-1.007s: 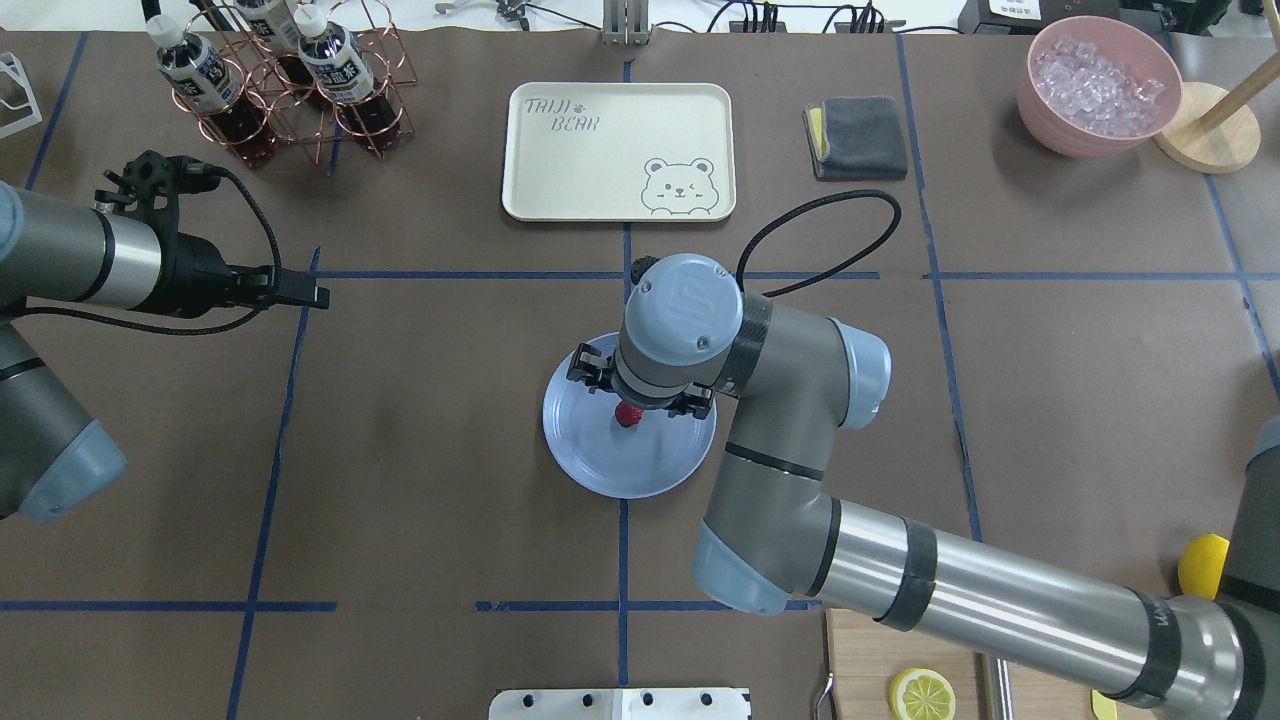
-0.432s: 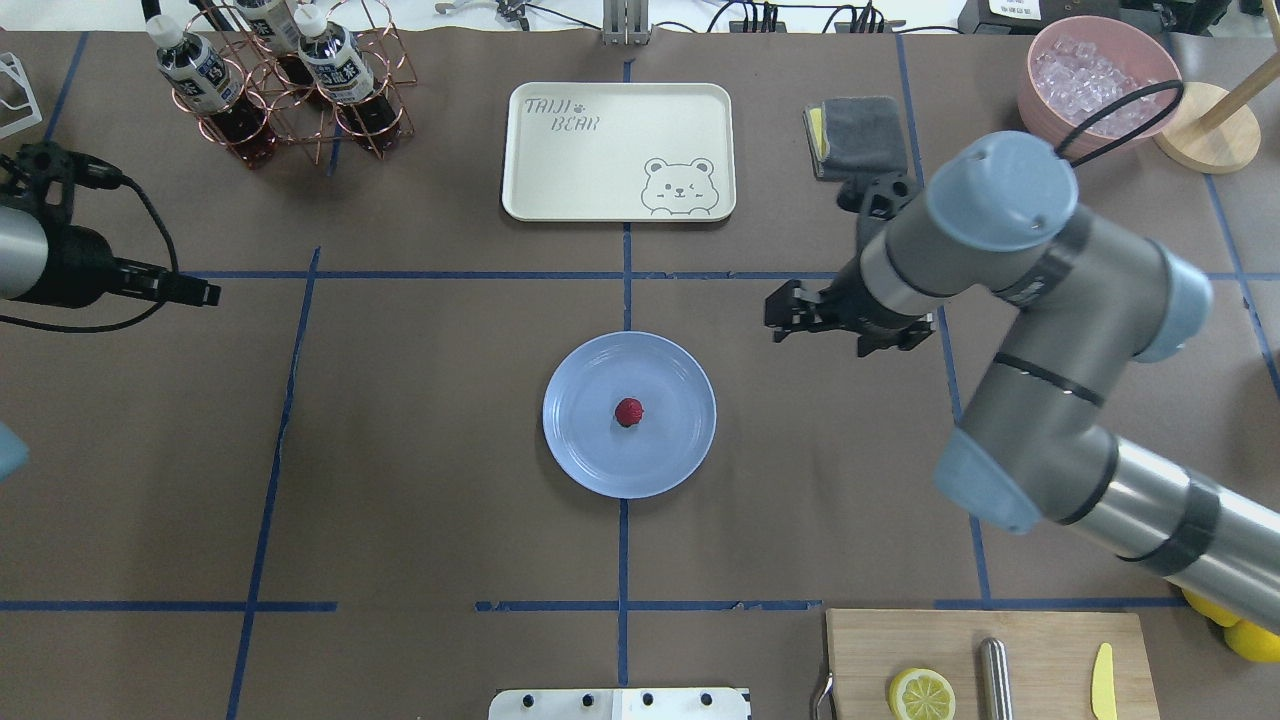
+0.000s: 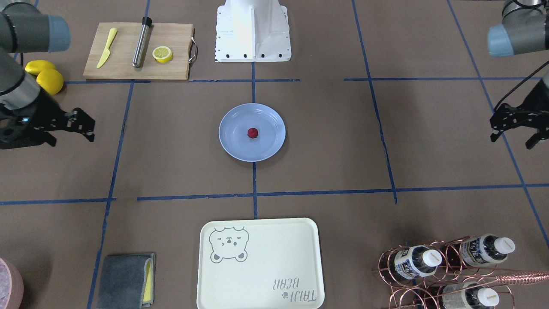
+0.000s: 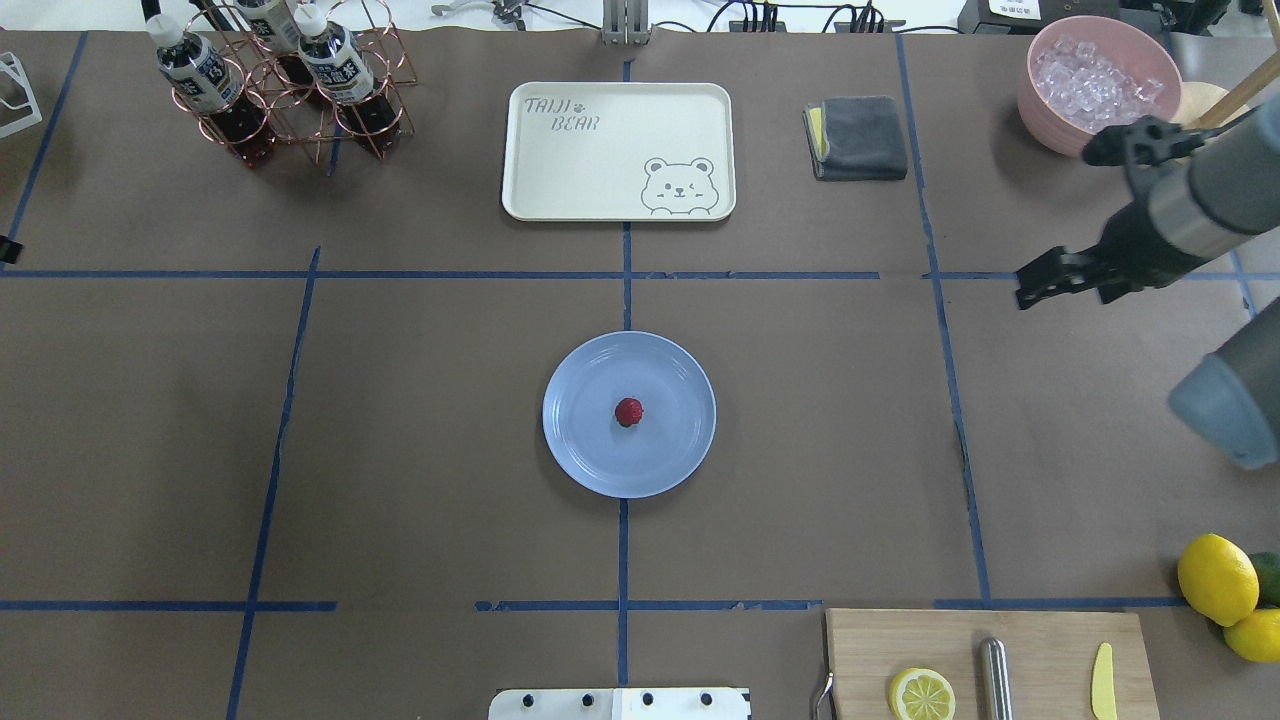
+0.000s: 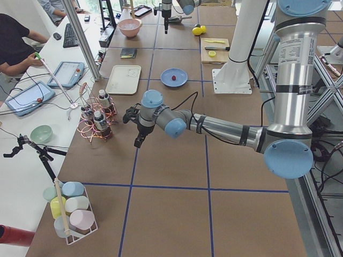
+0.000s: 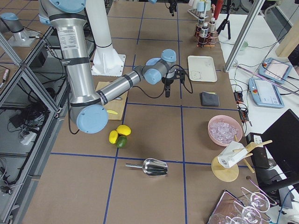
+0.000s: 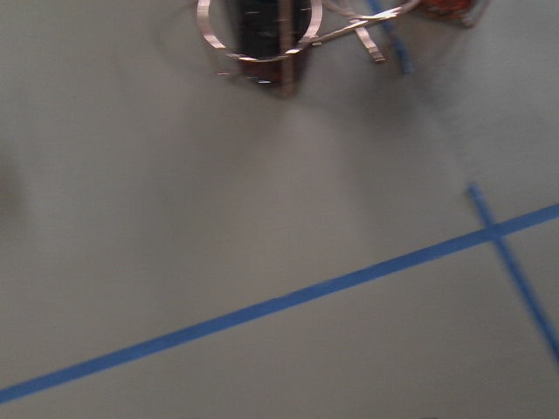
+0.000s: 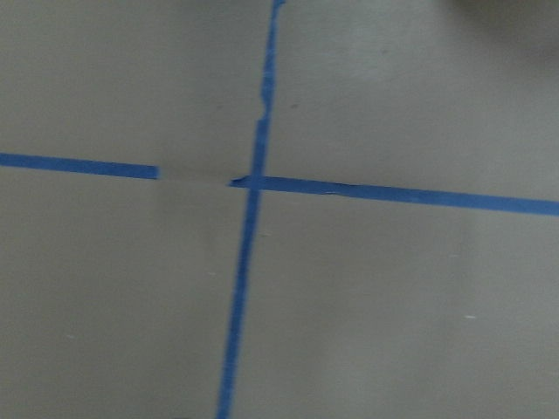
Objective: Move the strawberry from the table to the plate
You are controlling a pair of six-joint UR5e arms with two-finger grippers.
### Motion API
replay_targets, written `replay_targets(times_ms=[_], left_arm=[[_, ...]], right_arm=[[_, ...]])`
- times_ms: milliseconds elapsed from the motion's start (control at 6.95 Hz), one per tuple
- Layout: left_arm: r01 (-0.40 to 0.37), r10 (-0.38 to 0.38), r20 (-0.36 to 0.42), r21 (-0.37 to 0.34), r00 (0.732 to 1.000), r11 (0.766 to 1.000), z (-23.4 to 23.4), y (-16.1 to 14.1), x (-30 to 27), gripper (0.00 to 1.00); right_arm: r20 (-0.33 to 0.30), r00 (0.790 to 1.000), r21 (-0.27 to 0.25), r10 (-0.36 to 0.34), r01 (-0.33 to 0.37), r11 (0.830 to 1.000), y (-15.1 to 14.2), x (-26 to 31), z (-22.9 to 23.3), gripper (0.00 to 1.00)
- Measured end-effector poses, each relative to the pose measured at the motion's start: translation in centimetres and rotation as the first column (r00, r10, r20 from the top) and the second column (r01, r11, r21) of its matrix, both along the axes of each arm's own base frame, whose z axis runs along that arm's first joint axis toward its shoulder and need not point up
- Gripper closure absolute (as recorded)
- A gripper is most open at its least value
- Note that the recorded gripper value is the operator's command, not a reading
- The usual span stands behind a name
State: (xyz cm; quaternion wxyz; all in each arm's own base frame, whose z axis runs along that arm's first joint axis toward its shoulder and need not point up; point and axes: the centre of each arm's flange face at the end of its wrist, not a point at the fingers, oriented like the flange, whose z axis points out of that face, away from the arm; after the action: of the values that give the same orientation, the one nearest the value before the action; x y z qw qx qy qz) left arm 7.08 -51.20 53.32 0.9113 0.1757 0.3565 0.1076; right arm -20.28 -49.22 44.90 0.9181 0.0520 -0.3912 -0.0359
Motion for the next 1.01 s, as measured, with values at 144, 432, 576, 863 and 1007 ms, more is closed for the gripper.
replay_targets(times_ms=[144,432,576,863,1007], left_arm=[[-0.015,0.015,0.004,-0.029,1.0,0.999,0.6,0.0,-5.5,0.0],[-0.033,0.036,0.027,-0.121,0.999,0.992,1.9,1.5,-13.2,0.0],[-0.034,0.038,0.023,-0.168,0.999,0.985,3.4,2.8,-14.4,0.0],[-0.036,0.041,0.015,-0.219,0.999,0.975,5.8,5.2,-14.9,0.0],[-0.038,0.042,0.014,-0.229,0.999,0.973,6.3,5.5,-14.8,0.0]], right_arm=[[-0.019,0.999,0.015,-0.035,0.035,0.999,-0.6,5.7,3.1,0.0],[-0.043,0.993,0.016,-0.108,0.109,0.994,0.1,13.5,7.9,0.0],[-0.051,0.989,0.008,-0.137,0.137,0.991,1.1,15.5,10.1,0.0],[-0.03,0.987,-0.004,-0.159,0.159,0.987,2.9,18.4,13.2,0.0],[-0.023,0.985,0.002,-0.171,0.171,0.985,3.9,19.5,14.3,0.0]])
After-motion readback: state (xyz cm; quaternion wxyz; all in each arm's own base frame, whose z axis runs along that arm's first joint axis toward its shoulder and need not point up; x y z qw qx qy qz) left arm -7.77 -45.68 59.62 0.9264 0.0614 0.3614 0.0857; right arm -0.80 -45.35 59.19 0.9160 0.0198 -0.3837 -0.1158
